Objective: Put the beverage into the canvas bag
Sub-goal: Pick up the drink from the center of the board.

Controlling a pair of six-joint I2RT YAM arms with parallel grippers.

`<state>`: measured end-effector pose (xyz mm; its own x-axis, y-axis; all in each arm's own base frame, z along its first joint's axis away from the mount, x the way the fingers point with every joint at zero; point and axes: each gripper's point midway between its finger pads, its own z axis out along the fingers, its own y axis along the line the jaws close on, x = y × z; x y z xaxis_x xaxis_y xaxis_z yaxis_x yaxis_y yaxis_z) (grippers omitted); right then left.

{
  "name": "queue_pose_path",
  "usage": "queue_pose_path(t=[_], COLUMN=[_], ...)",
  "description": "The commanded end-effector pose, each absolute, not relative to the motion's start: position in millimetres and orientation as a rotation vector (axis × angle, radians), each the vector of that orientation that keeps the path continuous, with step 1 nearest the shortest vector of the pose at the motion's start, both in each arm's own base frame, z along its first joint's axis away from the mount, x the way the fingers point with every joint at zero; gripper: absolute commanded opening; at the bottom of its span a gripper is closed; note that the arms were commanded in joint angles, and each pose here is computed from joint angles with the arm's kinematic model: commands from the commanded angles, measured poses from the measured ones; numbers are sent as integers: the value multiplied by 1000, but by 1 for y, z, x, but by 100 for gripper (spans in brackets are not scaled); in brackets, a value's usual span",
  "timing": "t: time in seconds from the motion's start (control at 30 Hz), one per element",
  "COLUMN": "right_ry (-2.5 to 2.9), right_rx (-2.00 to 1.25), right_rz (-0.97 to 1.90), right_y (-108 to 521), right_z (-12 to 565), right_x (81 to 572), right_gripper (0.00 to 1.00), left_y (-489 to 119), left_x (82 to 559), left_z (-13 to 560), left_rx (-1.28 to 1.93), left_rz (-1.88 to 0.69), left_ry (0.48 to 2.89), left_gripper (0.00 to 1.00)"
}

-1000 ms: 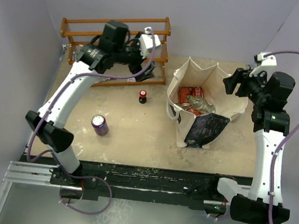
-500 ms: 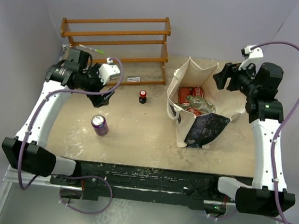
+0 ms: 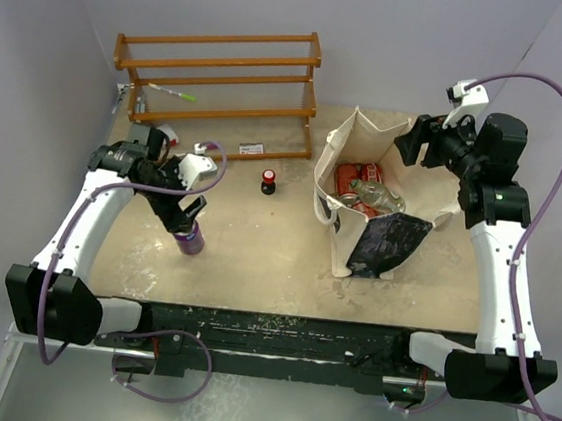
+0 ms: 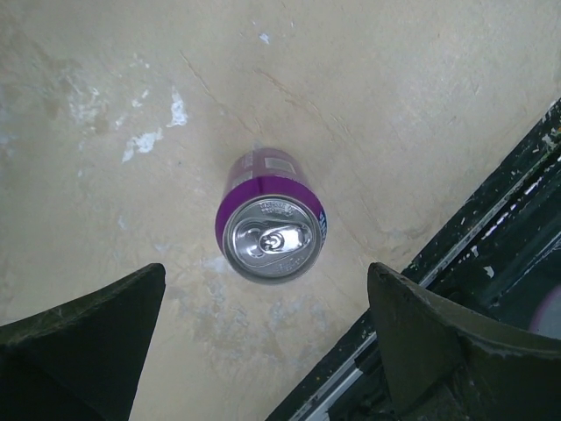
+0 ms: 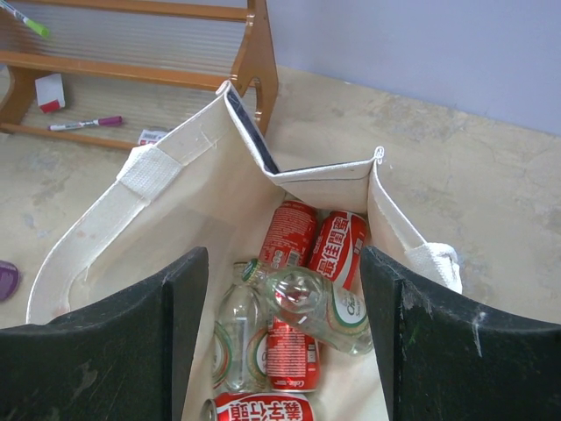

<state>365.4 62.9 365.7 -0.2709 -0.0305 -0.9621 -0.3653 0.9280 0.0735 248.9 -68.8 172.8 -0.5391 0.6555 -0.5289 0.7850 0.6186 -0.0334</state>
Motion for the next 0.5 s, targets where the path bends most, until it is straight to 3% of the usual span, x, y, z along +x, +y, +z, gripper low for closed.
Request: queue_pose_path(t=[0.0,0.4,0.47], right_ry=[1755,1764,1765], right_rx=[-311,-288,-285], right_rz=[306,295,292], right_y=[64,61,60], right_z=[385,378,377], right_x=[366,362,362], right_gripper=[72,72,72], left_y=[-65,-66,-68], left_x=[245,247,250], left_z=[156,104,99], left_rx=[1131,1144,1132], left_rz=[-377,-437,-453], left_ry=[2417,2515,2520], left_gripper=[99,100,96])
